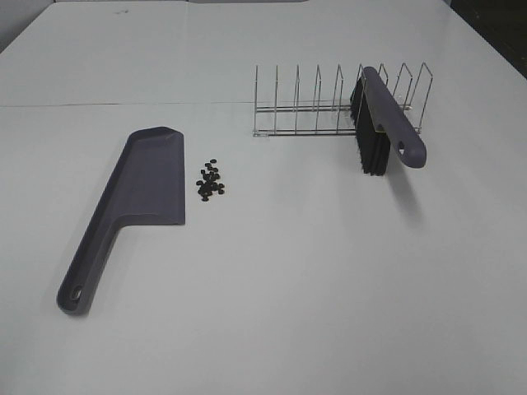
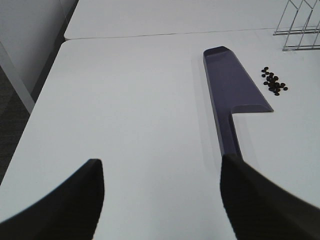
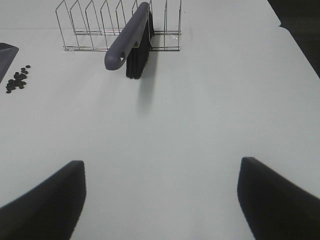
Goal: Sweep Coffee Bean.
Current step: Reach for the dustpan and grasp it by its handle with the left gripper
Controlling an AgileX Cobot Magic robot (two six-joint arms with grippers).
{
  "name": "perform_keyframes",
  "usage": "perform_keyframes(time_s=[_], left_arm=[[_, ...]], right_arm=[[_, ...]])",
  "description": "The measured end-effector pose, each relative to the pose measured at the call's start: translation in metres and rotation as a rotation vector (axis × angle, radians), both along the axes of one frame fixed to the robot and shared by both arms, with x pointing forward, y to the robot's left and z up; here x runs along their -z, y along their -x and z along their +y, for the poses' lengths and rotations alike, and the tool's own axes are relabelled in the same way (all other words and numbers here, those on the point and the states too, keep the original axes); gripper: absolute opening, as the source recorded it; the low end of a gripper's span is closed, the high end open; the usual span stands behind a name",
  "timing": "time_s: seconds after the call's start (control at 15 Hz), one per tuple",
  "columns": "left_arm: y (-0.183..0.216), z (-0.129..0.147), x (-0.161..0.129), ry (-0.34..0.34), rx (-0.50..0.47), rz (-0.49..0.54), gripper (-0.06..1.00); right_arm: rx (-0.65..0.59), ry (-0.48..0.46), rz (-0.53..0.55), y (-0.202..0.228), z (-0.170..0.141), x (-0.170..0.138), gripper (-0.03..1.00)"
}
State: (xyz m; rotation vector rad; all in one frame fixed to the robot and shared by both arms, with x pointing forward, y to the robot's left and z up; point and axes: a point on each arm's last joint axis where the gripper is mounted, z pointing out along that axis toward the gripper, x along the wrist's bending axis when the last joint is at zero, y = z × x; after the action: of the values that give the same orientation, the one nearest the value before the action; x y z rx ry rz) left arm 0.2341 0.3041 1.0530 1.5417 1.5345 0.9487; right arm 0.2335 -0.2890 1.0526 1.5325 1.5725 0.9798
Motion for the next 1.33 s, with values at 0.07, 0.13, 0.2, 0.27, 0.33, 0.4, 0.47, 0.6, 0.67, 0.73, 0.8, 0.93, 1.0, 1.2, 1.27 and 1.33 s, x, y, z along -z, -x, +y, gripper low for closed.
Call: perform_keyframes(time_s=[0.07,0.13,0.2,0.27,0.33,0.4,0.47,0.6,0.67,0.73,0.8,0.93,1.0,1.2,1.27,1.33], left_arm=[[0.0,0.0,0.0,0.0,0.0,0.0,0.63],[0.0,0.0,0.0,0.0,0.0,0.0,0.63],[0.0,0.0,0.0,0.0,0.0,0.0,0.63],[0.0,0.0,0.0,0.0,0.0,0.0,0.63],[0.0,0.0,0.0,0.0,0.0,0.0,0.63],[0.0,0.0,0.0,0.0,0.0,0.0,0.63],[0.0,0.0,0.0,0.0,0.0,0.0,0.63],[0.0,0.0,0.0,0.0,0.0,0.0,0.63],[0.0,0.0,0.0,0.0,0.0,0.0,0.63],[0.0,0.0,0.0,0.0,0.0,0.0,0.63],[0.0,0.0,0.0,0.0,0.0,0.0,0.63],[0.0,0.0,0.0,0.0,0.0,0.0,0.63],[0.0,0.0,0.0,0.0,0.0,0.0,0.63],[0.0,0.0,0.0,0.0,0.0,0.0,0.63],[0.0,0.0,0.0,0.0,0.0,0.0,0.63],[0.0,0.0,0.0,0.0,0.0,0.0,0.63]], right_arm=[[0.0,0.0,0.0,0.0,0.0,0.0,0.73],[0.0,0.0,0.0,0.0,0.0,0.0,0.73],[0.0,0.0,0.0,0.0,0.0,0.0,0.73],[0.0,0.0,0.0,0.0,0.0,0.0,0.73],[0.0,0.0,0.0,0.0,0.0,0.0,0.73],[0.0,0.0,0.0,0.0,0.0,0.0,0.73],[0.0,0.0,0.0,0.0,0.0,0.0,0.73],[0.0,0.0,0.0,0.0,0.0,0.0,0.73],[0.0,0.0,0.0,0.0,0.0,0.0,0.73],[0.0,0.0,0.0,0.0,0.0,0.0,0.73],[0.0,0.0,0.0,0.0,0.0,0.0,0.73],[0.0,0.0,0.0,0.0,0.0,0.0,0.73],[0.0,0.0,0.0,0.0,0.0,0.0,0.73],[0.0,0.0,0.0,0.0,0.0,0.0,0.73],[0.0,0.0,0.0,0.0,0.0,0.0,0.73],[0.0,0.0,0.0,0.0,0.0,0.0,0.73]])
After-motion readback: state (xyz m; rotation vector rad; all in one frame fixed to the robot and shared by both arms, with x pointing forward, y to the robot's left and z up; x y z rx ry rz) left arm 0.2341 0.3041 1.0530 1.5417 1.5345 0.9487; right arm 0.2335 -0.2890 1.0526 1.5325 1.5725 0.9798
